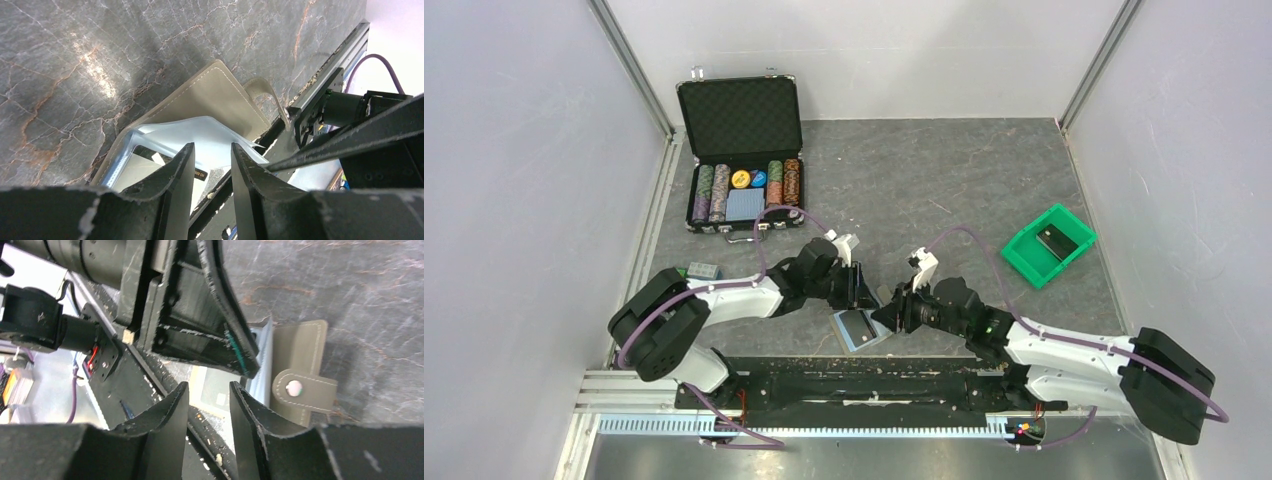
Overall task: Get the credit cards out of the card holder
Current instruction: Remove the credit card from the card holder.
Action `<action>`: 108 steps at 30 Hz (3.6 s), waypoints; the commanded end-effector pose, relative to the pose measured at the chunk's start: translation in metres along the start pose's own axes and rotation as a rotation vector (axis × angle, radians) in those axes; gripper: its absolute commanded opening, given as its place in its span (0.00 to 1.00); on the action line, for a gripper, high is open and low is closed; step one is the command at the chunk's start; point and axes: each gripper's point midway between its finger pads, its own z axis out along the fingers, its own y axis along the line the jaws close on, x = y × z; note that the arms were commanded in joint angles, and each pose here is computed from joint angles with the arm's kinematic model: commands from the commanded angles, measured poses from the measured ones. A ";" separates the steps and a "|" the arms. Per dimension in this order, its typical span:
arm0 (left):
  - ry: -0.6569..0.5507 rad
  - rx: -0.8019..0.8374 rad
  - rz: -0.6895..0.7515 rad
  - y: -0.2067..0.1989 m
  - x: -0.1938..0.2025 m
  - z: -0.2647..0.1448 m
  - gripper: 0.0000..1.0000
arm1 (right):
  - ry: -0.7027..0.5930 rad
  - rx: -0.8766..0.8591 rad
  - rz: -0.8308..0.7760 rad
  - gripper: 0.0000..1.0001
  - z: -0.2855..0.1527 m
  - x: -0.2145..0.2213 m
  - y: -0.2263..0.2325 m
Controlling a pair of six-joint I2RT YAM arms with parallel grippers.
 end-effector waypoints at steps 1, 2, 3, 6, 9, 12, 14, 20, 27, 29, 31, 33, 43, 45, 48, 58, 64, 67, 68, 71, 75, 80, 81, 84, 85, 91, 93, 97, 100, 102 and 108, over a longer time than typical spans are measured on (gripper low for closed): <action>-0.018 0.042 -0.002 -0.015 -0.010 0.003 0.40 | -0.006 -0.115 -0.044 0.37 0.003 -0.009 0.031; -0.021 0.036 -0.001 -0.014 -0.010 0.003 0.40 | 0.001 -0.115 -0.045 0.36 0.004 -0.007 0.031; -0.030 0.024 -0.003 -0.013 -0.012 0.002 0.40 | 0.009 -0.113 -0.046 0.35 0.005 -0.004 0.031; -0.069 -0.042 -0.034 -0.005 -0.016 -0.006 0.40 | 0.031 -0.077 -0.040 0.34 0.009 0.003 0.022; -0.121 -0.110 -0.056 0.001 -0.024 -0.019 0.43 | 0.064 -0.021 -0.065 0.33 0.015 0.013 0.008; -0.165 -0.204 -0.068 0.011 -0.029 -0.037 0.43 | 0.090 0.041 -0.093 0.32 0.019 0.020 -0.007; -0.180 -0.246 -0.073 0.016 -0.028 -0.048 0.43 | 0.096 0.062 -0.094 0.32 0.020 0.023 -0.014; -0.146 -0.225 -0.109 0.022 -0.005 -0.057 0.42 | 0.106 0.049 -0.039 0.28 0.024 0.030 -0.017; -0.096 -0.173 -0.105 0.030 0.017 -0.050 0.33 | 0.113 -0.022 0.055 0.25 0.025 0.038 -0.013; -0.082 -0.169 -0.102 0.031 0.021 -0.047 0.32 | 0.115 -0.020 0.065 0.25 0.026 0.039 -0.015; -0.074 -0.162 -0.100 0.033 0.024 -0.045 0.31 | 0.118 -0.018 0.073 0.25 0.026 0.040 -0.016; -0.063 -0.160 -0.101 0.035 0.028 -0.044 0.31 | 0.125 -0.010 0.082 0.25 0.026 0.043 -0.019; -0.048 -0.183 -0.099 0.052 0.038 -0.035 0.28 | 0.152 -0.016 0.145 0.24 0.027 0.053 -0.023; -0.044 -0.186 -0.100 0.055 0.040 -0.034 0.27 | 0.158 -0.013 0.153 0.24 0.027 0.056 -0.025; -0.041 -0.194 -0.104 0.058 0.043 -0.033 0.27 | 0.167 -0.010 0.162 0.24 0.026 0.060 -0.026; -0.041 -0.207 -0.106 0.062 0.044 -0.033 0.27 | 0.140 -0.044 0.206 0.16 0.022 0.058 -0.025; -0.040 -0.211 -0.108 0.064 0.046 -0.033 0.27 | 0.123 -0.092 0.258 0.09 0.017 0.056 -0.021; -0.037 -0.212 -0.111 0.065 0.047 -0.034 0.27 | 0.120 -0.106 0.272 0.09 0.016 0.056 -0.020; -0.038 -0.210 -0.112 0.064 0.047 -0.034 0.27 | 0.119 -0.109 0.276 0.09 0.016 0.056 -0.019; -0.041 -0.208 -0.113 0.064 0.047 -0.035 0.27 | 0.119 -0.126 0.290 0.12 0.016 0.055 -0.017; -0.047 -0.200 -0.115 0.063 0.047 -0.035 0.27 | 0.122 -0.143 0.312 0.17 0.017 0.054 -0.013; -0.043 -0.194 -0.119 0.063 0.048 -0.035 0.27 | 0.125 -0.147 0.329 0.16 0.018 0.056 -0.013; -0.044 -0.192 -0.118 0.062 0.048 -0.035 0.27 | 0.127 -0.146 0.332 0.16 0.018 0.056 -0.013; -0.044 -0.188 -0.119 0.061 0.048 -0.035 0.26 | 0.127 -0.142 0.343 0.15 0.019 0.056 -0.014; -0.044 -0.188 -0.119 0.061 0.048 -0.035 0.26 | 0.128 -0.138 0.346 0.15 0.019 0.057 -0.015; -0.041 -0.187 -0.123 0.061 0.049 -0.036 0.26 | 0.119 -0.145 0.371 0.00 0.019 0.056 -0.016; -0.040 -0.188 -0.121 0.061 0.049 -0.035 0.29 | 0.101 -0.149 0.379 0.00 0.016 0.054 -0.017; -0.033 -0.207 -0.116 0.063 0.048 -0.035 0.33 | 0.071 -0.149 0.391 0.00 0.009 0.051 -0.020; -0.025 -0.223 -0.106 0.065 0.048 -0.035 0.33 | 0.069 -0.151 0.390 0.00 0.006 0.051 -0.021; -0.025 -0.235 -0.100 0.066 0.047 -0.036 0.34 | 0.068 -0.141 0.393 0.00 0.004 0.052 -0.024; -0.036 -0.242 -0.080 0.063 0.039 -0.035 0.35 | 0.045 -0.099 0.383 0.00 -0.004 0.052 -0.034</action>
